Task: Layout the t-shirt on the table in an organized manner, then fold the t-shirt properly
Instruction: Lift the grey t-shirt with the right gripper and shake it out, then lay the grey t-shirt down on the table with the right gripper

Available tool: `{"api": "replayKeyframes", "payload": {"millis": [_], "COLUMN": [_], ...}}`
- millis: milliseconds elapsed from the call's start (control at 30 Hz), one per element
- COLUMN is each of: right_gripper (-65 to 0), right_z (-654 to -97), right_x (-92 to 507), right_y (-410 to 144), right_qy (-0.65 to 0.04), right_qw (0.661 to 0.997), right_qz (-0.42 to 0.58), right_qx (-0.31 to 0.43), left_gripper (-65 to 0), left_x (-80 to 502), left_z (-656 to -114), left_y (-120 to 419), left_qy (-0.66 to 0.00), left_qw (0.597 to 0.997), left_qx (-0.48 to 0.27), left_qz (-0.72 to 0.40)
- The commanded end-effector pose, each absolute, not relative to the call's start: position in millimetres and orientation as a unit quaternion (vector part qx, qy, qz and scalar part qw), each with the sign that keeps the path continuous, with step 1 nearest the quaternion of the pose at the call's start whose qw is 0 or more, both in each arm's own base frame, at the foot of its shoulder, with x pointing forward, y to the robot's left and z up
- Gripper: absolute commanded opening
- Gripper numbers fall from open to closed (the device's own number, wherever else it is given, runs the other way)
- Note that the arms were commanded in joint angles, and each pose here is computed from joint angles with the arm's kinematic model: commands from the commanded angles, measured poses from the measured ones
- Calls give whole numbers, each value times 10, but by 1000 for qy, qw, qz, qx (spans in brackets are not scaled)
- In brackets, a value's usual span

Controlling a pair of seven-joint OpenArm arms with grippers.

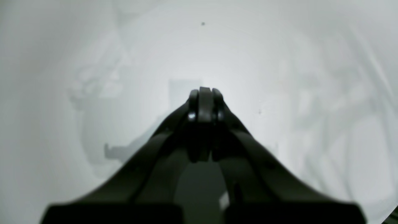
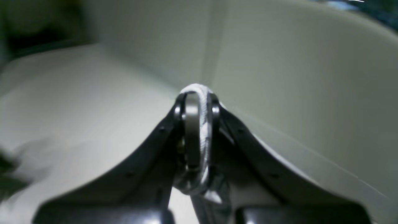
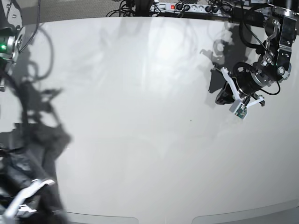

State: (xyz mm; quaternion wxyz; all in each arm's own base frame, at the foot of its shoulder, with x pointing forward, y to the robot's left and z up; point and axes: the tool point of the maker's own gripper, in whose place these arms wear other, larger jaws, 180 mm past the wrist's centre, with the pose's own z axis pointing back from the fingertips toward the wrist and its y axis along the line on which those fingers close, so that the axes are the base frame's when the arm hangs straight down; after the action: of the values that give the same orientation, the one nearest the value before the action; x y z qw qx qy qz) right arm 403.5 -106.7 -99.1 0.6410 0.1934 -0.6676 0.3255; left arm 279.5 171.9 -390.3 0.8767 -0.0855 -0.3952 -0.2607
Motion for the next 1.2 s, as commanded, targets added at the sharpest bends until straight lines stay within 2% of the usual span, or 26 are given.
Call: {"api": "replayKeyframes", "payload": {"millis": [0, 167, 267, 367, 500, 667, 767, 833, 933, 1033, 1100, 1167], "right_gripper": [-650, -650, -650, -650, -650, -650, -650, -650, -650, -650, -650, -650], "right_z": [-818, -1240, -1275, -1035, -746, -550, -547, -647, -956, -1265, -1345, -1260], "right_x": [3977, 3698, 3570, 3613, 3986, 4278, 4258, 4244, 4231, 4201, 4165, 4088], "right_y": [-865, 265, 800, 956, 442, -783, -1331, -1549, -1683, -1699, -1627, -1424], "right_qy": [-682, -615, -603, -626, -672, -714, -714, -699, -656, -625, -623, -635], "right_qw": [608, 591, 565, 542, 564, 602, 619, 643, 688, 717, 717, 695], "right_qz": [344, 437, 494, 498, 432, 332, 312, 304, 301, 297, 292, 289], "right_qx": [217, 284, 270, 258, 208, 132, 97, 83, 75, 85, 110, 174], "left_gripper": [-650, -650, -650, -650, -650, -650, -650, -650, -650, -650, -650, -650], "left_x": [2889, 2890, 2889, 2882, 2856, 2854, 2863, 2863, 2857, 2858, 2860, 2859], "left_z": [-3776, -3776, -3776, -3786, -3809, -3806, -3794, -3794, -3801, -3801, -3799, -3799], "left_y": [1737, 1737, 1737, 1742, 1745, 1739, 1733, 1733, 1736, 1736, 1735, 1736], "left_qy": [-416, -416, -416, -413, -409, -411, -415, -415, -413, -413, -413, -413], "left_qw": [867, 867, 867, 869, 871, 870, 868, 868, 869, 869, 869, 869], "left_qx": [-83, -83, -83, -82, -82, -84, -85, -85, -84, -84, -84, -84], "left_qz": [-260, -260, -260, -261, -261, -260, -260, -260, -260, -260, -260, -260]}}
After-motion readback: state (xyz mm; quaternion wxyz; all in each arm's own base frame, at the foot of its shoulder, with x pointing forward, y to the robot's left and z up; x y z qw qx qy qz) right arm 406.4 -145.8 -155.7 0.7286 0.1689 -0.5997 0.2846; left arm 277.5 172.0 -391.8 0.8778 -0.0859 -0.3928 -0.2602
